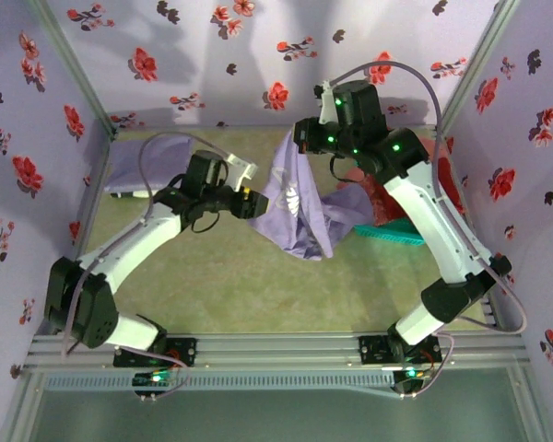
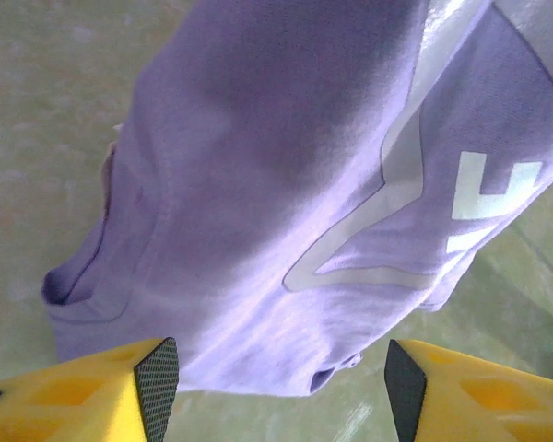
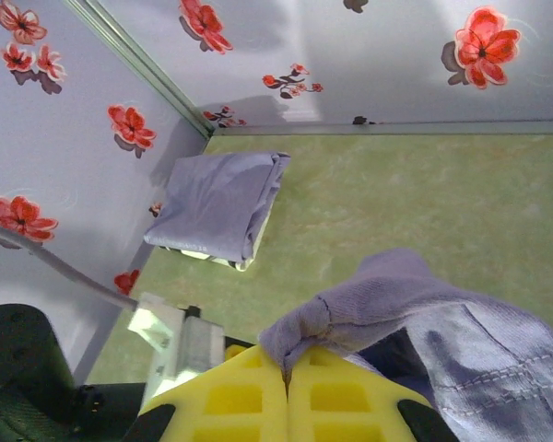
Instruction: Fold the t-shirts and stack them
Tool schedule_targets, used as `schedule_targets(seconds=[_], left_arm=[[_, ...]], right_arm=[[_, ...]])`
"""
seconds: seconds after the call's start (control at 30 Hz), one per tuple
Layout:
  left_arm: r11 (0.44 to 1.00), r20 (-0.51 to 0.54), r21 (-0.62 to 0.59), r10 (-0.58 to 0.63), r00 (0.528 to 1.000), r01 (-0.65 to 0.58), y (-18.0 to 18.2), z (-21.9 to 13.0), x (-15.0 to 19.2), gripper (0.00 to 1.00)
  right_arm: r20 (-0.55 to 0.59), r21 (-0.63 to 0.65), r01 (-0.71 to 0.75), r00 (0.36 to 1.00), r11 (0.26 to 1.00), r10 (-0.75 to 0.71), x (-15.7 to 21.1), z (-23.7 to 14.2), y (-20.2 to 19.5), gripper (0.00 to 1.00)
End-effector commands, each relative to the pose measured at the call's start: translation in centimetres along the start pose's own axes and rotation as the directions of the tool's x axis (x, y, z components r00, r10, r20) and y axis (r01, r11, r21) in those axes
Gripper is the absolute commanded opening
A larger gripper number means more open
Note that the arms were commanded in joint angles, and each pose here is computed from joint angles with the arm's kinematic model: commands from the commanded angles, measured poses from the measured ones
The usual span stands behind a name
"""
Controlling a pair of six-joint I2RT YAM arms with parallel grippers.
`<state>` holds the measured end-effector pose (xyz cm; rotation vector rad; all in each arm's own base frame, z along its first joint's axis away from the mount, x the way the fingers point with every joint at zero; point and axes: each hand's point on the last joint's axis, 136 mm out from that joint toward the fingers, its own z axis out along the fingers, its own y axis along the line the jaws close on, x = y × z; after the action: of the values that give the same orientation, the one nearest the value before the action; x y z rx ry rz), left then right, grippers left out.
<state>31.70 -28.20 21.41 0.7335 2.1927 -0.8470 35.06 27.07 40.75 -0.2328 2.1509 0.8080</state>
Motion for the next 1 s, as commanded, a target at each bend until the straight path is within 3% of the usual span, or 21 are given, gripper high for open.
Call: schedule_targets(seconds=[0.0, 0.23, 0.3, 0.37, 0.43, 0.47, 0.6, 0.7, 0.8, 0.97], left_arm=[[0.999, 0.048, 0.000, 0.043, 0.998, -0.043, 0.0, 1.7, -1.9, 0.64], [0.989, 0.111, -0.068, 0.136, 0.985, -0.129, 1.2, 2.5, -4.0, 0.69], [0.989, 0.109, -0.054, 0.143, 0.984, -0.138, 1.0, 2.8, -4.3, 0.65], [0.990, 0.107, -0.022, 0.142, 0.984, -0.141, 0.6, 3.0, -4.5, 0.27], [0.989, 0.092, -0.009, 0.149, 0.985, -0.149, 0.6, 3.1, -4.1, 0.06], [0.989, 0.083, -0.001, 0.148, 0.985, -0.149, 0.7, 3.0, -3.8, 0.00], [0.994, 0.075, 0.008, 0.110, 0.991, -0.111, 1.4, 2.3, -3.9, 0.00], [0.994, 0.113, -0.072, 0.092, 0.989, -0.084, 2.8, 1.2, -5.4, 0.00], [0.976, 0.156, -0.184, 0.148, 0.977, -0.119, 4.3, -0.5, -8.5, 0.00], [0.930, 0.119, -0.310, 0.245, 0.962, -0.198, 5.9, -2.7, -15.3, 0.00]], right_arm=[[0.040, -0.023, 0.017, 0.999, 1.000, -0.016, -1.3, -1.0, 0.6, 0.00], [0.065, -0.044, 0.015, 0.998, 0.999, -0.012, -1.9, -2.5, 1.0, 0.00], [0.063, -0.045, 0.014, 0.998, 0.999, -0.011, -1.9, -2.6, 0.9, 0.00], [0.067, -0.046, 0.013, 0.998, 0.999, -0.010, -2.0, -2.7, 0.9, 0.00], [0.074, -0.042, 0.012, 0.997, 0.999, -0.009, -2.2, -3.0, 0.7, 0.00], [0.075, -0.039, 0.010, 0.997, 0.999, -0.007, -2.2, -3.1, 0.6, 0.00], [0.074, -0.021, 0.021, 0.997, 1.000, -0.019, -2.2, -3.6, -0.1, 0.00], [0.078, -0.004, 0.024, 0.997, 1.000, -0.024, -2.4, -3.6, -0.8, 0.00], [0.107, -0.006, 0.023, 0.994, 1.000, -0.022, -3.8, -2.6, -1.4, 0.00], [0.130, -0.034, 0.050, 0.990, 0.998, -0.045, -8.2, -2.2, -0.1, 0.00]])
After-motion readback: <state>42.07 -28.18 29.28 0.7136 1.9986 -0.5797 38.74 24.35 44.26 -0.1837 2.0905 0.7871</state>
